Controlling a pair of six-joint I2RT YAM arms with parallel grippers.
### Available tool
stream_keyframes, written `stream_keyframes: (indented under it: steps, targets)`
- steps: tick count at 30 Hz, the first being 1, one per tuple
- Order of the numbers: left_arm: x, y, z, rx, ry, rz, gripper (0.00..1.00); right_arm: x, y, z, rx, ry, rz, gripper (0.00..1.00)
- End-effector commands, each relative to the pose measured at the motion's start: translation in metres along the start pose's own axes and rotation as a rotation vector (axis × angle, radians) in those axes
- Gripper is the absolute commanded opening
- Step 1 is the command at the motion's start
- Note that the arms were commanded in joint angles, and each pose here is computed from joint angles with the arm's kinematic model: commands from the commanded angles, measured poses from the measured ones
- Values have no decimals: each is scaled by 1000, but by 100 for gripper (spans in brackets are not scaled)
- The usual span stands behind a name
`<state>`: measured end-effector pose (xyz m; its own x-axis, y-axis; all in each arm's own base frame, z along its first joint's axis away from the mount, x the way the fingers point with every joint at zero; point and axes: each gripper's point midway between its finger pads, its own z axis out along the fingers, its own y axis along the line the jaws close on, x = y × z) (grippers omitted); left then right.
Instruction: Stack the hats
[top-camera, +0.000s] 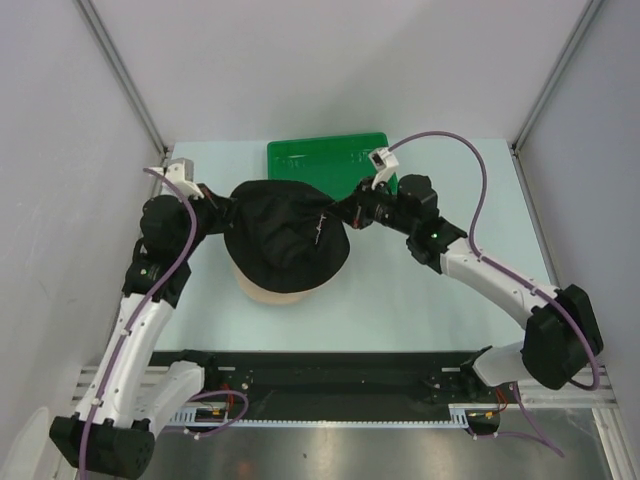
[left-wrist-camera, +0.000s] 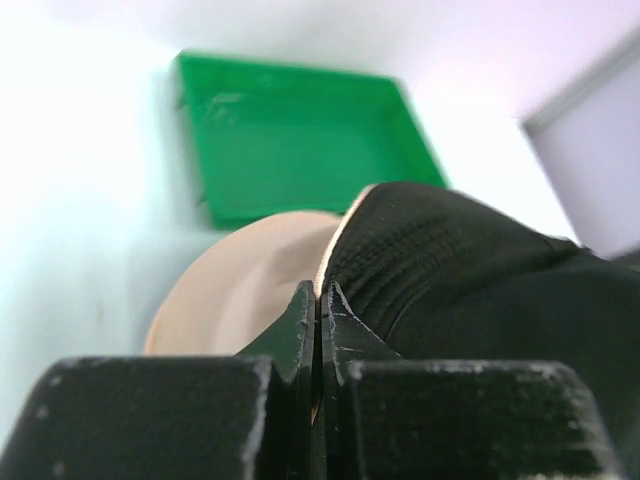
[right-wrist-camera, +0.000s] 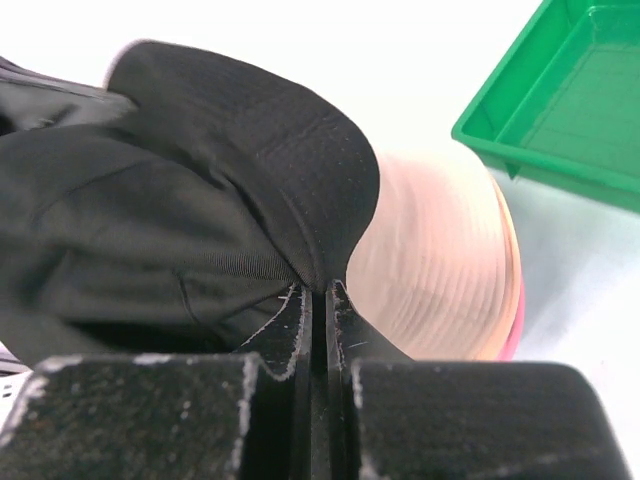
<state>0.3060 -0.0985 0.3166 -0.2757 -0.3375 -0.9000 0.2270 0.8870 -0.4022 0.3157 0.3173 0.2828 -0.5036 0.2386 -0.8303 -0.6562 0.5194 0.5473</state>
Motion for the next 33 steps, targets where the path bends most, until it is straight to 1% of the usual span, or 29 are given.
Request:
stream_keyframes:
  steps: [1,2,3,5,6,7,8,9,10,11,12,14,18,21,23,28,31,33]
  targets:
    - [18,68,12,-253,1,-113,0,-3,-17,17,64,6,-31,1]
    - [27,72,16,-258,16,-137,0,2,-20,21,62,20,-26,5]
    - [32,76,20,-266,27,-167,0,4,-21,23,60,30,-22,18]
    - [37,74,25,-246,33,-192,0,5,-17,21,47,37,-15,39]
    - [38,73,26,-238,35,-195,0,6,-17,19,49,39,-14,58]
    - [38,73,26,-235,31,-193,0,6,-16,15,53,35,-15,66]
    - [40,74,24,-239,34,-192,0,6,-14,6,57,28,-15,71]
    - [40,75,23,-245,30,-188,0,7,-14,1,63,26,-11,80]
    - [39,76,19,-251,21,-184,0,5,-14,-5,71,14,-7,84]
    - [39,76,18,-250,19,-178,0,14,-17,-11,82,27,17,87]
    - [39,75,16,-246,14,-174,0,9,-10,-20,72,8,24,88]
    - [39,74,12,-239,6,-171,0,21,-6,-28,59,20,77,89]
    - [41,73,7,-238,4,-164,0,35,17,-43,-31,12,175,90]
    - [41,72,5,-231,0,-165,0,50,31,-41,-75,37,225,90]
    - [41,72,5,-230,1,-162,0,56,41,-37,-104,48,225,90]
    - [41,72,4,-229,-6,-164,0,60,55,-24,-198,65,274,90]
    - [42,72,4,-227,-5,-169,0,62,70,-22,-278,75,312,84]
    - [42,72,3,-228,-11,-170,0,70,75,-20,-303,101,339,77]
